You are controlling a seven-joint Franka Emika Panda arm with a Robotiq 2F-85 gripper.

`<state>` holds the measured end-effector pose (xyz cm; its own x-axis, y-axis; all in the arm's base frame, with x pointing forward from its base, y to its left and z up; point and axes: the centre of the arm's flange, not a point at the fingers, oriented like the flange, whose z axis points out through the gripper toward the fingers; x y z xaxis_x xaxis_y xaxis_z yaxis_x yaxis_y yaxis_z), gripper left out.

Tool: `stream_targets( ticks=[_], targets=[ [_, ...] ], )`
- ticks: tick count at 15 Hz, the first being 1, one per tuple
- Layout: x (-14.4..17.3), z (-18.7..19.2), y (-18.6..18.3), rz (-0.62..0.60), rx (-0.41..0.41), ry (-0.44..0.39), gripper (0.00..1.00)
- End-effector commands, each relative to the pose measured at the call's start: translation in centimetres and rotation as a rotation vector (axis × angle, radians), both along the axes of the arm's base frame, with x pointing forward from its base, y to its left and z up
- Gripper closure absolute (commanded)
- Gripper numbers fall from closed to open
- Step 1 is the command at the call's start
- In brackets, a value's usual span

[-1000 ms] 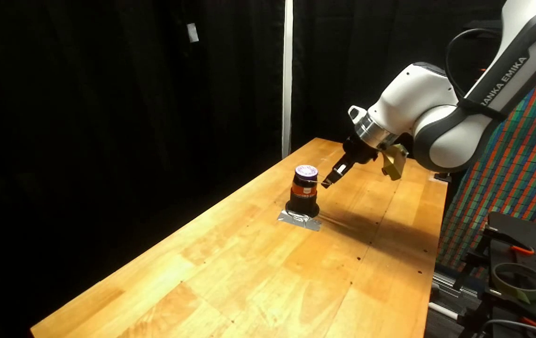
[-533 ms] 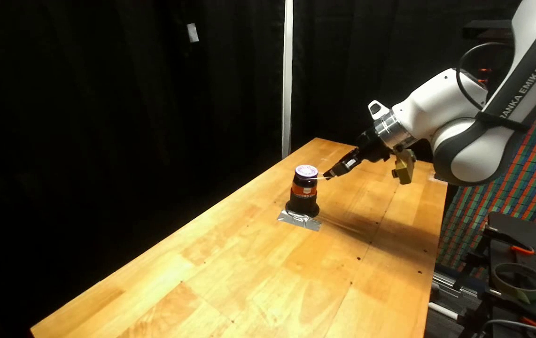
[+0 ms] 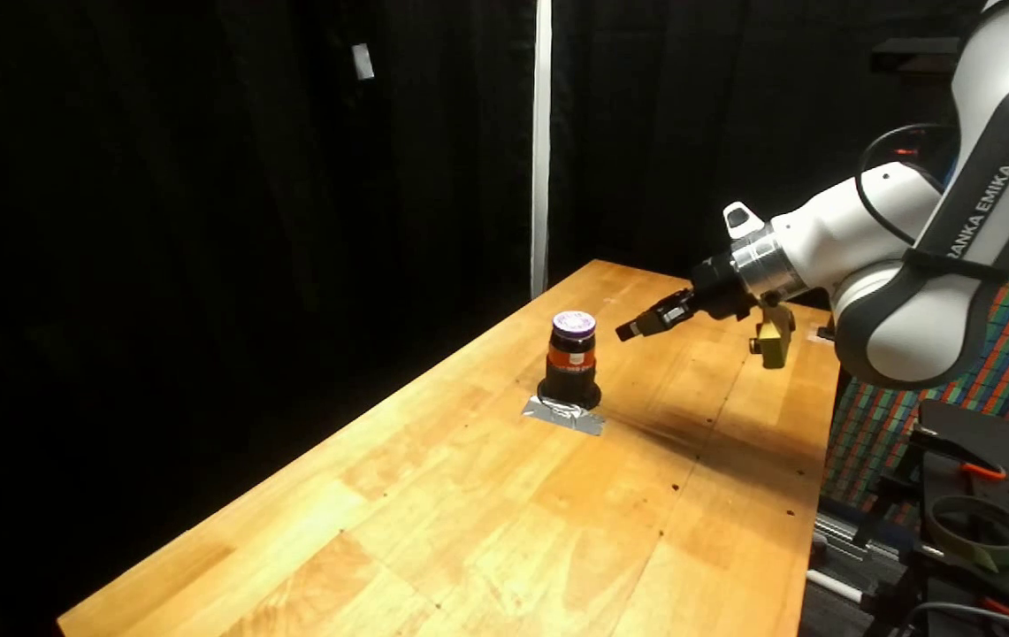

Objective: Put the rubber band on the cup

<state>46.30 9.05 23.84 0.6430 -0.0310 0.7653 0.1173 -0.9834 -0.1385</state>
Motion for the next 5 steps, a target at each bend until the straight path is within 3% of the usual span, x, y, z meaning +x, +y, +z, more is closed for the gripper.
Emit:
stream_targets(
  ticks=[1, 2, 3, 4, 5],
  targets=[
    [-1.21, -0.42, -0.06, -0.017, 0.04, -0.05, 0.9],
    [-1.22, -0.38, -0.1, -0.047, 0.067, -0.027, 0.64],
    [-1.07, -0.36, -0.25, -0.054, 0.097, 0.019, 0.64],
    [-0.74, -0.75, 0.03, -0.028, 0.048, 0.005, 0.83],
    [-0.81, -0.87, 0.06, -0.038, 0.063, 0.016, 0.74]
  ],
)
